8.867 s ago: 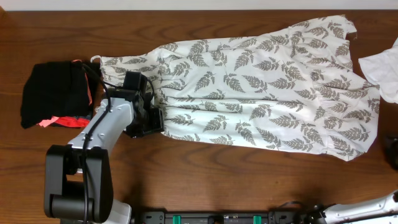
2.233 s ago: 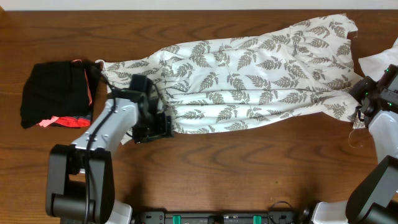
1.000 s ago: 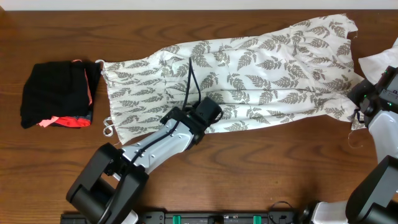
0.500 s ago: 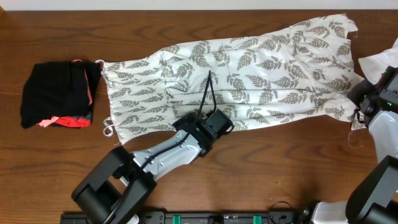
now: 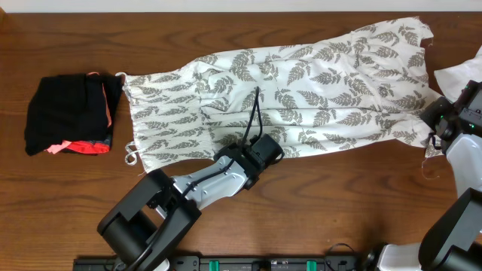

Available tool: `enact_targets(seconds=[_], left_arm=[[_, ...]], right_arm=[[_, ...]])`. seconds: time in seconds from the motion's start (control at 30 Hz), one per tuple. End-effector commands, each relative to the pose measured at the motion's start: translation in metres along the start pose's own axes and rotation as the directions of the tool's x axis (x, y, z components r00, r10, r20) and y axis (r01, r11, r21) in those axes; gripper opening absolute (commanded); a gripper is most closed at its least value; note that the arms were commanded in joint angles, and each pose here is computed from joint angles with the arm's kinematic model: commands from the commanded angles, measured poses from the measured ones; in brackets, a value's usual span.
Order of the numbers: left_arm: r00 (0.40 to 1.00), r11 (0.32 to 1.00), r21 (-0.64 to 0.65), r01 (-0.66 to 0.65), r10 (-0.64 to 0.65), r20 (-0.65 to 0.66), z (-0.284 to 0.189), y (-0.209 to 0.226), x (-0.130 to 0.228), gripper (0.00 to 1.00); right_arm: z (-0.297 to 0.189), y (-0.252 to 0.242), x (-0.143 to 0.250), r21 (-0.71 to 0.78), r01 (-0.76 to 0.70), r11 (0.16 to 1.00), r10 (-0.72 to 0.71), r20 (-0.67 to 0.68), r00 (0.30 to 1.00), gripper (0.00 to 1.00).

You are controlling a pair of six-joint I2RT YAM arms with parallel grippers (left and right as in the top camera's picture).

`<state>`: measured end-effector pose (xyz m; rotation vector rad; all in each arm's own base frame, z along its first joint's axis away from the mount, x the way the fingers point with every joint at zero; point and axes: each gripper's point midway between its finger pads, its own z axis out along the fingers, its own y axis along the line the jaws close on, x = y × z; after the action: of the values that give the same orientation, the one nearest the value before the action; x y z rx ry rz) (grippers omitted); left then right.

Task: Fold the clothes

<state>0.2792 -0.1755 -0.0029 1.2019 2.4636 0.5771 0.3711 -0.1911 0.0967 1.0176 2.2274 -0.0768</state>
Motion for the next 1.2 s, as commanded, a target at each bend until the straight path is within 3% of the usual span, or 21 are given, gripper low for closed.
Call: enact_targets(seconds=[0.0,0.5,0.73,0.93,1.17], left_arm=[[0.999,0.999,-0.001,0.044,-0.044,-0.018,0.001,0.000,0.007,0.06],[0.960,0.961,-0.040,0.275,-0.273,0.060,-0.033,0.059,0.010,0.06],[0.961,0.961,-0.025,0.277,-0.276,0.036,-0.045,0.055,0.021,0.06],[0.960,0.960,-0.026,0.280,-0.280,0.018,-0.045,0.054,0.025,0.06],[0.927,0.928,-0.034,0.372,-0.373,-0.046,-0.046,0.050,0.042,0.06]], right_arm=[[0.001,0.001,-0.002,0.007,-0.009,1.000,0.009,0.002,1.000,0.01],[0.001,-0.010,0.010,0.049,0.075,0.996,-0.073,-0.048,0.996,0.01],[-0.004,-0.018,0.017,0.066,0.068,0.996,-0.062,-0.086,0.994,0.01],[-0.022,-0.011,-0.003,0.046,0.077,0.996,-0.076,-0.020,0.997,0.01],[-0.041,-0.016,-0.012,0.074,0.071,0.995,-0.070,-0.007,0.998,0.01]])
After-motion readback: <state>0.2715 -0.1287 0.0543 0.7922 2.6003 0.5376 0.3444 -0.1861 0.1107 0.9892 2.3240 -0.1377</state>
